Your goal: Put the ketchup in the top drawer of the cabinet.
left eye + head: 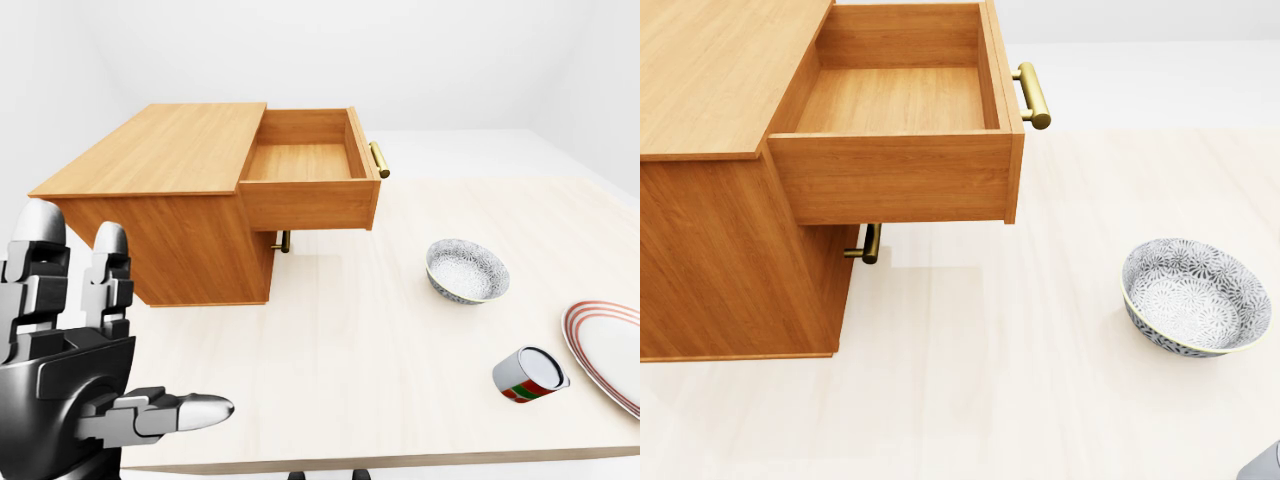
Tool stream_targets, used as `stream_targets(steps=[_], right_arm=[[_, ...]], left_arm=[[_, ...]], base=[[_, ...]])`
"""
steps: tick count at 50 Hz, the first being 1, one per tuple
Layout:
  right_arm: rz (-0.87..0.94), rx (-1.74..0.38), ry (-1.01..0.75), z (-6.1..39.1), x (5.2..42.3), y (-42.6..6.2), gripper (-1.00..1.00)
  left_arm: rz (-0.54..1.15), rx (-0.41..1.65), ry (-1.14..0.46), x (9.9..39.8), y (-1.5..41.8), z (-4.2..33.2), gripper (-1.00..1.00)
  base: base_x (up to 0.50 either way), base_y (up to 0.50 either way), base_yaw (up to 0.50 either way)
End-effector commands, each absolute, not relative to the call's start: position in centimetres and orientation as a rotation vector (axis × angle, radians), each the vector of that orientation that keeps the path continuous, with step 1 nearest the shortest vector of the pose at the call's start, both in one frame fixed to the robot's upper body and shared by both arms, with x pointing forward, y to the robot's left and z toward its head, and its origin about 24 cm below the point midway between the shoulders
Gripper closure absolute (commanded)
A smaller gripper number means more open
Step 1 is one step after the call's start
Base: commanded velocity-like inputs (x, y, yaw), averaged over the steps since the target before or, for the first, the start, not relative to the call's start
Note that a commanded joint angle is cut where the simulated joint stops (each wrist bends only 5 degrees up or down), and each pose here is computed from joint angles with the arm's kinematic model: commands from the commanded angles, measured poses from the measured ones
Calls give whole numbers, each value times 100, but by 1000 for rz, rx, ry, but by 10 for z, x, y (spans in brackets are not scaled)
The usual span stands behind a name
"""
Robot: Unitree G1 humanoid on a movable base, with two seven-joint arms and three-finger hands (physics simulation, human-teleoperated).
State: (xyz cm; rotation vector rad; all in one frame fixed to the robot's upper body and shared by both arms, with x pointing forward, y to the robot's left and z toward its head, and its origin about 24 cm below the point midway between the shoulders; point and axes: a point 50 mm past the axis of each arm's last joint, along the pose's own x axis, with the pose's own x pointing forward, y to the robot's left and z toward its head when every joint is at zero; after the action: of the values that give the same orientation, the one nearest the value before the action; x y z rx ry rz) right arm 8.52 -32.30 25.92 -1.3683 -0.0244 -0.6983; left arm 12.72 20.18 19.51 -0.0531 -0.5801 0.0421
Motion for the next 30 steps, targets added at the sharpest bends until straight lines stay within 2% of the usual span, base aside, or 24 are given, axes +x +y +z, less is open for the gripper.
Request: stream_targets(steps=[1, 9, 30], right_arm=[[-613, -1302, 7, 239, 99, -318, -100], [-539, -1264, 28, 226, 114, -316, -100], [-465, -1143, 132, 194, 120, -324, -100]], left_arm=[[43, -53, -580, 127, 202, 195, -100], [43, -54, -580, 127, 203, 196, -100], [44, -52, -584, 127, 203, 196, -100]], base=[[0, 0, 0], [0, 0, 0], [0, 0, 0]])
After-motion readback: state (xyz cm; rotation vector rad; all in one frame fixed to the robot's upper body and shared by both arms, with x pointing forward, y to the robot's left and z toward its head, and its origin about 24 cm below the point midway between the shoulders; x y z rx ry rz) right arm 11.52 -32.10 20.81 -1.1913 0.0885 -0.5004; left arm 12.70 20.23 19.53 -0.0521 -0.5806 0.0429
